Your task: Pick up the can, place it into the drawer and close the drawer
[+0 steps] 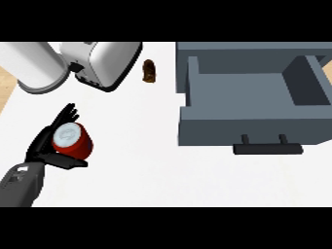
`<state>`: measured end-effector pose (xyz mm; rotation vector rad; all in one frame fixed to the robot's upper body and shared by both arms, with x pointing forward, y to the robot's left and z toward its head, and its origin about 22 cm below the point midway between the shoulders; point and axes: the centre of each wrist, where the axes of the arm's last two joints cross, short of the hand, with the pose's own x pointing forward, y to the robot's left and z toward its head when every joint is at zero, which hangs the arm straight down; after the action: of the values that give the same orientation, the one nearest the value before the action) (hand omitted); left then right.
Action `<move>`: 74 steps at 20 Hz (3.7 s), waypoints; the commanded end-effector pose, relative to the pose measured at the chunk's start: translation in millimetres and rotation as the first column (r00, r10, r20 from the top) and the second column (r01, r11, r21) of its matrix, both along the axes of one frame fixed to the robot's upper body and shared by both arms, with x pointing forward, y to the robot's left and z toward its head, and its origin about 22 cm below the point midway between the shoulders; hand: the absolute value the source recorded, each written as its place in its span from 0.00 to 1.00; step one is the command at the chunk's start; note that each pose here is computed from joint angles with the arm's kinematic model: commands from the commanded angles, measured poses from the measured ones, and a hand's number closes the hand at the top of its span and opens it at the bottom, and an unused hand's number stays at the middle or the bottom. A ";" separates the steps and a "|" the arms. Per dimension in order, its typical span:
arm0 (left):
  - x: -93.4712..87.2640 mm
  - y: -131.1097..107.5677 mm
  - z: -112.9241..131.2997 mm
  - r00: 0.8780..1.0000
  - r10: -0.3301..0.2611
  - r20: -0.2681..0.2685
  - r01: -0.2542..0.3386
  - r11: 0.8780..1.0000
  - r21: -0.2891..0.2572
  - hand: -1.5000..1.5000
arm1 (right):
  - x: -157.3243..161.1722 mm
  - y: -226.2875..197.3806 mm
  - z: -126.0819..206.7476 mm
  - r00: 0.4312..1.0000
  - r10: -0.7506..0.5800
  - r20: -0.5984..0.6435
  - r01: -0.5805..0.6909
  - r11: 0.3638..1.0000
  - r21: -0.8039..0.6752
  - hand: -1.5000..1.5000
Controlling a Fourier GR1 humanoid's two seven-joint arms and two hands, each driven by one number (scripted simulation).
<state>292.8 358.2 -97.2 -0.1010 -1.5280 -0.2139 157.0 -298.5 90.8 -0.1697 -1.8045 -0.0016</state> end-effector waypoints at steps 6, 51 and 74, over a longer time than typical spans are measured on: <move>20.3 -24.1 10.1 0.998 -0.057 0.034 0.059 0.995 -0.083 1.00 | -5.1 8.2 6.4 1.000 0.004 0.011 -0.004 1.000 0.003 0.00; 70.8 -274.0 268.1 0.956 0.070 0.284 -0.058 0.997 -0.050 1.00 | -13.6 -9.4 14.8 0.999 -0.027 0.025 0.026 0.999 0.020 0.00; 119.7 -372.8 340.2 0.963 0.085 0.257 -0.100 0.994 0.043 1.00 | -1.1 0.2 11.4 0.999 -0.003 0.042 0.003 1.000 0.005 0.00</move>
<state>405.3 -6.1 239.2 0.0098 -1.7838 -0.2000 150.7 -300.4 96.7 -0.1762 -1.8351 -0.0202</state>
